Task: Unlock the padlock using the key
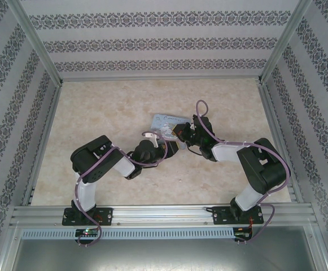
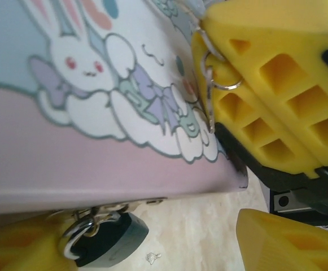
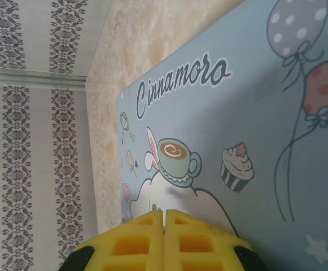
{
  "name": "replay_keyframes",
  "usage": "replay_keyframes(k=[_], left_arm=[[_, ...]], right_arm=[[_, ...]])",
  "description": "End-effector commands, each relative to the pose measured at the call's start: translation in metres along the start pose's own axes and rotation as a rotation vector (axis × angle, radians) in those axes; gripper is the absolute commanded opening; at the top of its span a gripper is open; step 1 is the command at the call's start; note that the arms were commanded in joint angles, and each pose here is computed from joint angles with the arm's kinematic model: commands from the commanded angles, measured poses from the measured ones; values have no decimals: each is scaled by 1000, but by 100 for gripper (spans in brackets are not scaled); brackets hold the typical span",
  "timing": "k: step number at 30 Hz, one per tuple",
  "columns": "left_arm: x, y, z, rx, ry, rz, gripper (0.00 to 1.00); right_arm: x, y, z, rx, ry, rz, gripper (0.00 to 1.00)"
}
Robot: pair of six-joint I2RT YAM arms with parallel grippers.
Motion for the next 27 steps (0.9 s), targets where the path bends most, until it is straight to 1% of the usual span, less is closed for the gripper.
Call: replay_keyframes(k=[1,6,12,17,25,27], left_arm=[[2,6,-1,1,-20,-70,66],[7,11,-5,-21,-14,-66,59],[12,17,-7,-44,6,-54,47],[15,16,-5,-50,23,-33,43],[22,19,-1,-83,56,-2,41],[23,21,0,-93,59,-2,38]], right_arm=[[-1,-7,-1,18,-6,7,0],[-1,-8,0,19,-7,9,0],[-1,-11,0,24,-8,12,0],[-1,-11,0,24,-9,14,0],[-1,-12,0,26,-9,15,0],[-1,-12,0,28,-9,17,0]])
Point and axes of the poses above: each hand's point on the last joint's axis, 136 mm out from that joint toward the fingers, its own z axis out along the fingers, its own y axis along the line the jaws close on, x = y × z, the point moved 2 cm from there along -z, back along the fingers, and after that the axes turned 8 degrees about z, right-handed, at the moved point
